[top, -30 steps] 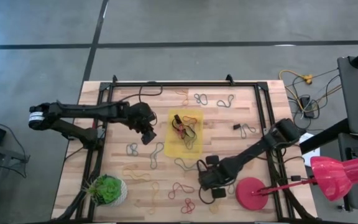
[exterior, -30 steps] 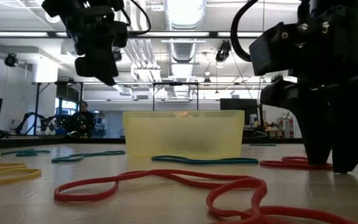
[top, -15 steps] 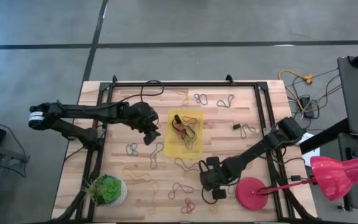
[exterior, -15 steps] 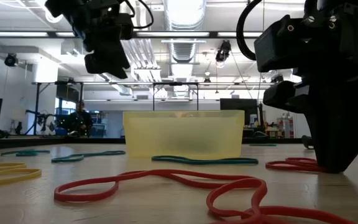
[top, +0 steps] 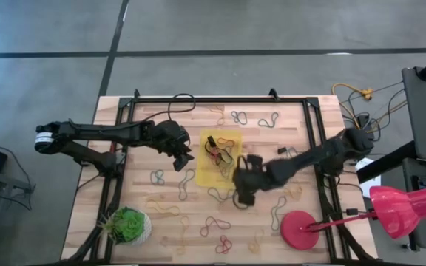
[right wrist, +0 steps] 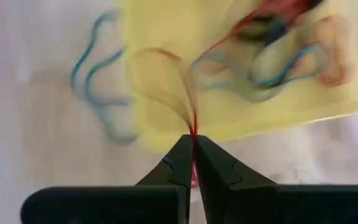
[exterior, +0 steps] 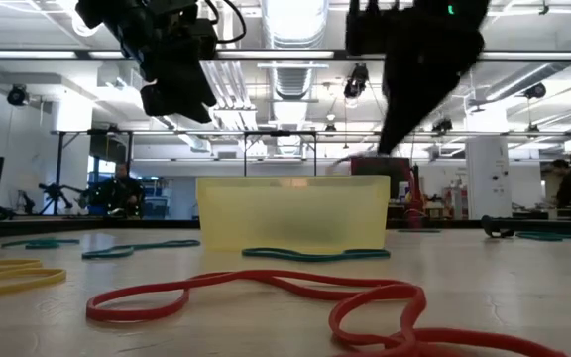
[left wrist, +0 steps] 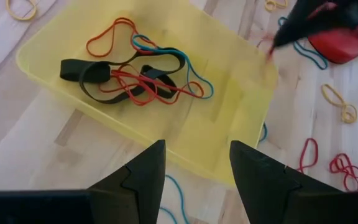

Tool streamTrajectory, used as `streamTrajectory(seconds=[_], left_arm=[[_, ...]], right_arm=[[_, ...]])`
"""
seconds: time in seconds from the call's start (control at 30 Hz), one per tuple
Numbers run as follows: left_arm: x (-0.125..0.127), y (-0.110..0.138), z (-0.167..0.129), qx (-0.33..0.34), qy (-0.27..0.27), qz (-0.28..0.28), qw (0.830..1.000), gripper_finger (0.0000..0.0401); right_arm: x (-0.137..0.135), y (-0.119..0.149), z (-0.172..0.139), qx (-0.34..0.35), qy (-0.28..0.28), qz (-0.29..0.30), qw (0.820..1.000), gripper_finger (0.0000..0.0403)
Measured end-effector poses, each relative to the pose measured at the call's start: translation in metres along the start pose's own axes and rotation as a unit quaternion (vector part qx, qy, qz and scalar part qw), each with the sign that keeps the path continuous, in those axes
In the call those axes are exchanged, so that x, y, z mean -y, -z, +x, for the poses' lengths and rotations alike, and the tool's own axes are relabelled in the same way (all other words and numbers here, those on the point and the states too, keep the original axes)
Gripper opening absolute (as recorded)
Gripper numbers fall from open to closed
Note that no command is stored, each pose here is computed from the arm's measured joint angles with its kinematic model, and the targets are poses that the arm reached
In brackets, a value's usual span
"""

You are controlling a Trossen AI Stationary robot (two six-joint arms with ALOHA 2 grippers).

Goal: Pick and place rubber bands into bin
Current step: Put the red rubber band into the yellow bin, then put the blue rubber band into the yellow bin

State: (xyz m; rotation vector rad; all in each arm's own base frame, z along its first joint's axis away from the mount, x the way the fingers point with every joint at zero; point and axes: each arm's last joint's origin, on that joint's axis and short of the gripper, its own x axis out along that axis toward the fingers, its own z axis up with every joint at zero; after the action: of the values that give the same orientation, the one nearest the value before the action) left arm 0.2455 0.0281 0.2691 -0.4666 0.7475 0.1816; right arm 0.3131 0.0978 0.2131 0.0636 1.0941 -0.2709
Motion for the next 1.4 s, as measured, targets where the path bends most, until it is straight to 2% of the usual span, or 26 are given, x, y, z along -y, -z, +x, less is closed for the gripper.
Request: streamTrajectory(seconds=[0.17,0.3,0.37,0.5,0.6,0.77,0.87,0.97,1.13,1.23,1.4], left_arm=[[0.0,0.0,0.0,0.0,0.0,0.0,1.0,0.0164],[0.0,0.0,0.001,-0.002,-0.001,0.0,1.0,0.0164],[0.0,0.0,0.001,-0.002,-0.001,0.0,1.0,0.0164],[0.0,0.001,-0.002,-0.003,-0.002,-0.005,1.0,0.0164],[0.0,0.003,-0.005,-0.008,-0.003,-0.011,1.0,0.0164],[-0.001,0.01,-0.013,-0.031,-0.013,-0.045,0.998,0.0164],[0.002,0.013,-0.018,-0.036,-0.009,-0.049,0.998,0.0164],[0.006,0.014,-0.022,-0.031,-0.002,-0.066,0.997,0.0164],[0.016,0.015,-0.027,-0.015,0.022,-0.104,0.994,0.0164],[0.027,0.016,-0.028,0.001,0.032,-0.117,0.993,0.0164],[0.05,0.024,-0.025,0.012,0.043,-0.14,0.989,0.0164]], right_arm=[[0.014,-0.025,-0.028,0.03,-0.033,0.044,0.998,0.0008],[0.032,-0.064,-0.033,0.084,-0.045,0.074,0.993,0.0008],[0.044,-0.08,-0.027,0.086,-0.063,0.091,0.99,0.0008],[0.062,-0.093,0.009,0.032,-0.074,0.128,0.988,0.0012],[0.067,-0.098,0.024,0.011,-0.089,0.129,0.988,0.0035],[0.059,-0.096,0.032,-0.009,-0.09,0.116,0.989,0.0114],[0.059,-0.093,0.023,-0.002,-0.054,0.095,0.994,0.0162],[0.053,-0.091,0.006,0.01,-0.059,0.065,0.996,0.0195],[0.043,-0.086,-0.035,0.06,-0.059,0.058,0.995,0.0215],[0.036,-0.079,-0.055,0.082,-0.054,0.076,0.992,0.0214],[0.009,-0.059,-0.085,0.095,-0.097,0.098,0.986,0.021]])
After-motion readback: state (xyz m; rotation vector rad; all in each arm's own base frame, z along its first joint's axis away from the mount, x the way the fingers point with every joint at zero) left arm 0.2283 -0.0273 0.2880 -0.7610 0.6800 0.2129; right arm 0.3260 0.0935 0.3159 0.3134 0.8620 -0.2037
